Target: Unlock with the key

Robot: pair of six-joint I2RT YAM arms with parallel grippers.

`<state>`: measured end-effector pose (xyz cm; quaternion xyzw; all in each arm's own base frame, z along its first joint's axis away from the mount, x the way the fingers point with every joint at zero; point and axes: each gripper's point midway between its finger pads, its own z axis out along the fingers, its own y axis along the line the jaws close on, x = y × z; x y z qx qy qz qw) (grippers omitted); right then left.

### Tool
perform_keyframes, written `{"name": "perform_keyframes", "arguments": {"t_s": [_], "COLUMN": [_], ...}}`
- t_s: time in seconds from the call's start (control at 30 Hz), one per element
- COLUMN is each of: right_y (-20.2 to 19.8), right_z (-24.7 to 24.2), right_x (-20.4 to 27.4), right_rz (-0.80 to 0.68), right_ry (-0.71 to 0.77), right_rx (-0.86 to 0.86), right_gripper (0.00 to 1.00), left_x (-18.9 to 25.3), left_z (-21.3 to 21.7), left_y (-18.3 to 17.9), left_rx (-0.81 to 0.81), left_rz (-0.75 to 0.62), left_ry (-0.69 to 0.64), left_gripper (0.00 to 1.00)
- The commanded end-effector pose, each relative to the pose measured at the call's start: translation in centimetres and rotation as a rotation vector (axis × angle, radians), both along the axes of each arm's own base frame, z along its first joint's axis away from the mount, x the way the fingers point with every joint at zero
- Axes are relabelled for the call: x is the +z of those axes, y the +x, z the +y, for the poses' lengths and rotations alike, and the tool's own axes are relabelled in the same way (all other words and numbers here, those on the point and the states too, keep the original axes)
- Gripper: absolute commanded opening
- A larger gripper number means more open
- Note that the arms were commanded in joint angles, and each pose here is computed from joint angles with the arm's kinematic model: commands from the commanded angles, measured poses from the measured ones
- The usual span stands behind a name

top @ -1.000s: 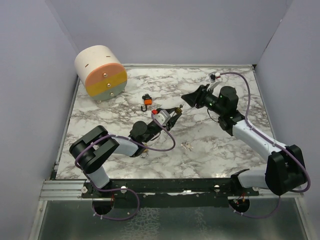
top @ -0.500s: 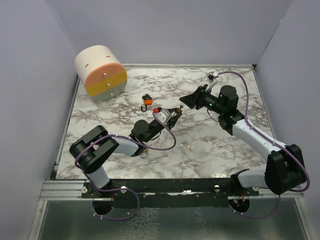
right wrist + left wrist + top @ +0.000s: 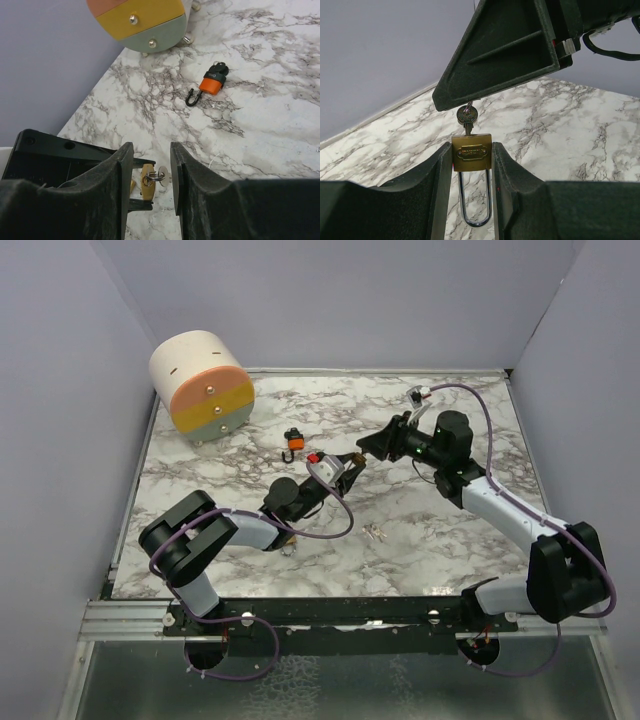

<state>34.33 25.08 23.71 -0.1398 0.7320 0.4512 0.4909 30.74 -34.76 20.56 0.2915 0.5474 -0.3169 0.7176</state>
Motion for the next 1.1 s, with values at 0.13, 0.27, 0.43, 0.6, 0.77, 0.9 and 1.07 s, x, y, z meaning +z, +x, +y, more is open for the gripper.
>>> {"name": "perform_keyframes", "arguments": {"t_s": [0.13,0.27,0.43,0.6,0.77,0.9,1.07], "right_y": [-0.7,-0.8,-0.8,-0.8,-0.9,-0.9,-1.1], "right_z": [0.3,0.3,0.2,0.3,0.2,0.1,0.2], "right_x": [-1.4,-1.6,-1.8,-2.2,-2.3,-2.4,-3.2], "right_rz": [0.019,0.025,0.028,0.035,0.038,0.041,0.059], "right_ry": [-0.017,-0.019,-0.020,-0.022,-0.022,-0.022,-0.020], "right_rx": [0.044,0.046,0.046,0.049,0.044,0.036,0.041], "right_gripper": [0.25,0.20,0.19,0.15,0.03,0.01,0.01], "left_x": [2.3,2.3,2.4,2.6,2.8,3.2,4.6], "left_z": [-0.4,-0.4,-0.4,-0.4,-0.4,-0.4,-0.5], "left_y": [0.1,0.2,0.2,0.2,0.2,0.3,0.7], "left_rx": [-0.004,-0.001,0.000,0.003,0.001,0.008,0.016], "left_rz": [-0.035,-0.034,-0.035,-0.038,-0.040,-0.042,-0.073], "left_ry": [-0.045,-0.046,-0.048,-0.049,-0.054,-0.062,-0.079], "left_gripper": [0.00,0.00,0.00,0.00,0.00,0.00,0.00]}}
